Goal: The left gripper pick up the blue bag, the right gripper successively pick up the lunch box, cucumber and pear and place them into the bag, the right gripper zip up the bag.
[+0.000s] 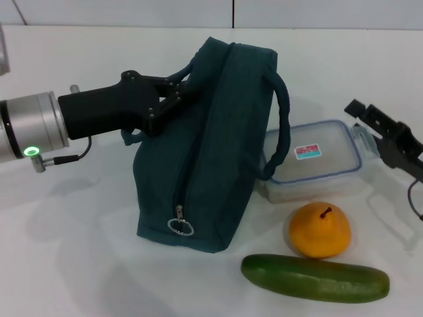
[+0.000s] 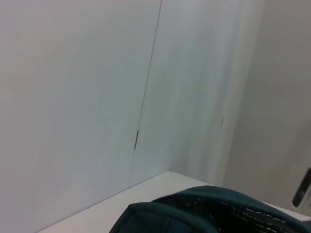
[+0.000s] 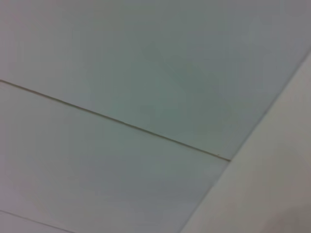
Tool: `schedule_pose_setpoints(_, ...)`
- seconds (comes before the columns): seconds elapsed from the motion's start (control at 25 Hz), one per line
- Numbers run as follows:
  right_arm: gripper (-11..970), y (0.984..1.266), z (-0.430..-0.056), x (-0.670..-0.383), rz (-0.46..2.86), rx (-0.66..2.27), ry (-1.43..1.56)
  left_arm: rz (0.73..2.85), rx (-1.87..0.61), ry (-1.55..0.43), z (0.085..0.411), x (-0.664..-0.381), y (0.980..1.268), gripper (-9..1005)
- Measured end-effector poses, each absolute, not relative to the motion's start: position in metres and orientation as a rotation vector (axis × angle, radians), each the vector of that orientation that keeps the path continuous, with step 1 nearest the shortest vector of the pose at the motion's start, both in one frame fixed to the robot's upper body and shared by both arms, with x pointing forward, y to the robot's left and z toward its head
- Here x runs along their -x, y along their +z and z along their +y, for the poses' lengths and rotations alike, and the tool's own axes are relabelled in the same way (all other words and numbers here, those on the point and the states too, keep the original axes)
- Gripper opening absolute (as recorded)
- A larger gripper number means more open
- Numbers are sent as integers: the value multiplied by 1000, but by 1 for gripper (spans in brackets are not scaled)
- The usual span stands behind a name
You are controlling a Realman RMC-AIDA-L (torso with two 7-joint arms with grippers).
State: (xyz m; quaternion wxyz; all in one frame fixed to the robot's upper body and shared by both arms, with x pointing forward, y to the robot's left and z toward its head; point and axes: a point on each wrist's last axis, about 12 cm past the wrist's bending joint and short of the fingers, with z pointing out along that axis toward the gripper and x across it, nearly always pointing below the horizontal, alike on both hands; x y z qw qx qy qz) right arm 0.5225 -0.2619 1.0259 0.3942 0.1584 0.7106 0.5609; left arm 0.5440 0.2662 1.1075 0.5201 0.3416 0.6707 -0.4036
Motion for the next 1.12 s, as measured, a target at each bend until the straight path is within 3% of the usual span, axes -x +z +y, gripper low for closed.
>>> schedule_pose_setpoints(0.68, 792, 1044, -256, -563, 1857, -348, 1374, 1594, -821, -998, 258, -549, 1109, 39)
schedule_pose_setpoints(1.12, 789, 1031, -274, -545, 1854, -437, 1332, 1595, -821, -997, 258, -549, 1110, 38)
